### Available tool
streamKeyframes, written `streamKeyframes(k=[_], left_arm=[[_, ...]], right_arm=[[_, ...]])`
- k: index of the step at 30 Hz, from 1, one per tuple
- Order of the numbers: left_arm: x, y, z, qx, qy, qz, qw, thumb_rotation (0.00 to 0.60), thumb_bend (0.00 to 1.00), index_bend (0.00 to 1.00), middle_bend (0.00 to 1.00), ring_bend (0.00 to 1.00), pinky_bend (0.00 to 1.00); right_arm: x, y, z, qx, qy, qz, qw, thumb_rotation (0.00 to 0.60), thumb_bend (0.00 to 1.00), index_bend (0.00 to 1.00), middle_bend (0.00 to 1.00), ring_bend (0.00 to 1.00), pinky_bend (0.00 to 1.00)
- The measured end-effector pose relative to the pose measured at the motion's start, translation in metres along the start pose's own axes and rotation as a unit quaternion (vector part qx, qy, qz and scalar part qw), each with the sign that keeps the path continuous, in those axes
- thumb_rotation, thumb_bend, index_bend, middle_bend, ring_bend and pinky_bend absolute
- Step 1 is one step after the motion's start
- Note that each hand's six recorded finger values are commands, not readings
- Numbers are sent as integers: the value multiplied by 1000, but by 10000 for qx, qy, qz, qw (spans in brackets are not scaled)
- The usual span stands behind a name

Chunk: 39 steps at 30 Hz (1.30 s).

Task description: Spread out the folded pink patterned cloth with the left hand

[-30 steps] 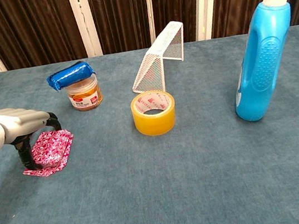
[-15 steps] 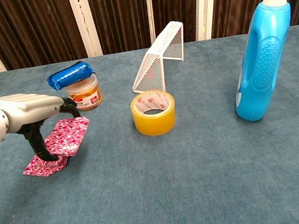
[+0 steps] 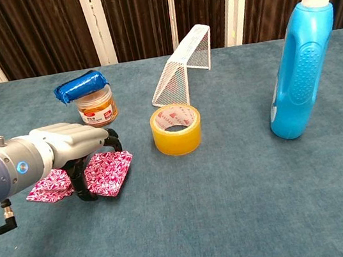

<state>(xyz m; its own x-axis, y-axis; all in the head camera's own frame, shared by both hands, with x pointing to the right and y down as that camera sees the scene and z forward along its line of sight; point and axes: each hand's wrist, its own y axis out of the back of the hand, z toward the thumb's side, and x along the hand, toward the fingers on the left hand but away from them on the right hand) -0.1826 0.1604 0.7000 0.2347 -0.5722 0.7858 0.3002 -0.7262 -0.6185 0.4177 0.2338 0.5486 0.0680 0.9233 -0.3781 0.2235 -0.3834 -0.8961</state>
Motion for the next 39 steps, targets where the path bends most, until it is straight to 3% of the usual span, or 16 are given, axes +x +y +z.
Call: streamKeyframes(k=[9, 18, 31, 39], left_arm=[[-2, 1, -2, -71, 3, -8, 10000, 600, 262, 10, 0, 0, 0], [-6, 1, -15, 9, 141, -30, 9999, 600, 262, 83, 0, 0, 0], [-6, -6, -79, -38, 885, -160, 9959, 600, 262, 154, 0, 0, 0], [-1, -13, -81, -38, 927, -283, 9953, 600, 262, 165, 0, 0, 0]], right_arm=[[1, -1, 0, 14, 3, 5, 10000, 600, 363, 0, 0, 0, 87], [0, 0, 0, 15, 4, 6, 10000, 600, 364, 0, 0, 0, 87], [0, -2, 1, 28, -1, 25, 10000, 600, 363, 0, 0, 0, 87], [0, -1, 0, 23, -11, 19, 10000, 600, 363, 0, 0, 0, 87]])
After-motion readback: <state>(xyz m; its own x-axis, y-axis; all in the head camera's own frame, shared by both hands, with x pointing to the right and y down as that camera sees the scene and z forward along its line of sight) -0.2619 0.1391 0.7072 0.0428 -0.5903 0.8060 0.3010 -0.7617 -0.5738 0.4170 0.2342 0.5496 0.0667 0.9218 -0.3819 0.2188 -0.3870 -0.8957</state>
